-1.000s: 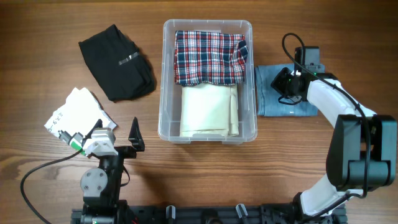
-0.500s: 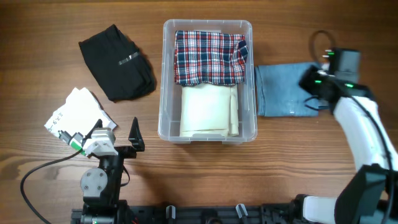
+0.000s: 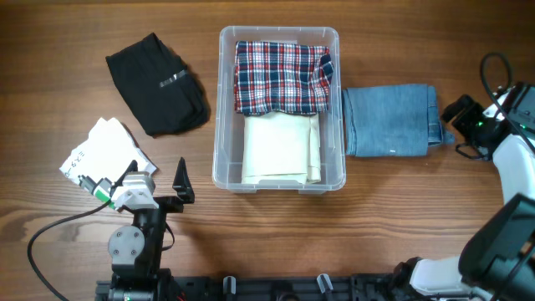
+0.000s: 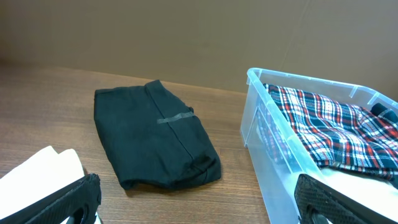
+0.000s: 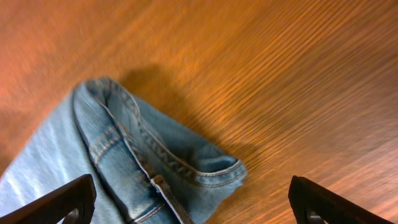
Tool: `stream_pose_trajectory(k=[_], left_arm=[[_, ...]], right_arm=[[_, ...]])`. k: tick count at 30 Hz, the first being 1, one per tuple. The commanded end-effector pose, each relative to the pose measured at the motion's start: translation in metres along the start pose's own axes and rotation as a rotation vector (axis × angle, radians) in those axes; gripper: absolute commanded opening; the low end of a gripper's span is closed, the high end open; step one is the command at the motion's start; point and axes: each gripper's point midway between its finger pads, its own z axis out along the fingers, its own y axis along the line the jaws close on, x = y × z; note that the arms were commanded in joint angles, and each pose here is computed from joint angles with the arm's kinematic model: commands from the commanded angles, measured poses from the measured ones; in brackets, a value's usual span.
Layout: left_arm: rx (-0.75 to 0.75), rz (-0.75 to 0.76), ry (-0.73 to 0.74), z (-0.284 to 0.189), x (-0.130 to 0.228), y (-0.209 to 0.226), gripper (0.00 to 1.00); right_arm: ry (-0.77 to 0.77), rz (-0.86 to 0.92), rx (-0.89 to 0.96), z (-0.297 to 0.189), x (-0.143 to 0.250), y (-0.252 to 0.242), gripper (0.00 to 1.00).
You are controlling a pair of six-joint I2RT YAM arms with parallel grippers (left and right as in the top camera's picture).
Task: Pack container
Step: 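Grasp the right end of the blue jeans with the right gripper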
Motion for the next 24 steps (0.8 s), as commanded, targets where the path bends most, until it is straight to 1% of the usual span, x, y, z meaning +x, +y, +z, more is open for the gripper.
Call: stream_pose_trajectory(k=[1, 6, 9, 10, 11, 13, 14, 15, 18, 22, 24], left_arm=[[0.003, 0.023, -0.003, 0.0, 0.001, 0.0, 1.0], [0.003, 0.023, -0.003, 0.0, 0.001, 0.0, 1.0], [0.003, 0.023, -0.003, 0.0, 0.001, 0.0, 1.0], [0.003, 0.023, -0.003, 0.0, 0.001, 0.0, 1.0], [0.003, 0.023, -0.003, 0.0, 0.001, 0.0, 1.0], [0.003, 0.023, -0.003, 0.0, 0.001, 0.0, 1.0], [0.003, 0.023, -0.003, 0.0, 0.001, 0.0, 1.0], [0.003, 0.023, -0.003, 0.0, 0.001, 0.0, 1.0], [0.003, 0.023, -0.003, 0.0, 0.001, 0.0, 1.0], [0.003, 0.023, -0.003, 0.0, 0.001, 0.0, 1.0], [0.003, 0.023, -0.003, 0.0, 0.001, 0.0, 1.0]], right_arm=[[0.126, -0.029, -0.083, 0.031, 0.029, 0.007, 1.0], [0.258, -0.018, -0.194, 0.053, 0.06, 0.018, 1.0], [0.279, -0.044, -0.26, 0.05, 0.065, 0.028, 0.99], [0.282, -0.059, -0.304, 0.048, 0.065, 0.035, 0.96], [0.283, -0.067, -0.327, 0.047, 0.066, 0.039, 0.95], [0.284, -0.102, -0.397, 0.043, 0.067, 0.049, 0.86], [0.283, -0.123, -0.426, 0.041, 0.067, 0.053, 0.8], [0.282, -0.129, -0.431, 0.041, 0.068, 0.054, 0.73], [0.284, -0.129, -0.43, 0.041, 0.068, 0.053, 0.66], [0.284, -0.149, -0.432, 0.04, 0.069, 0.053, 0.65], [0.284, -0.165, -0.432, 0.04, 0.07, 0.052, 0.69]])
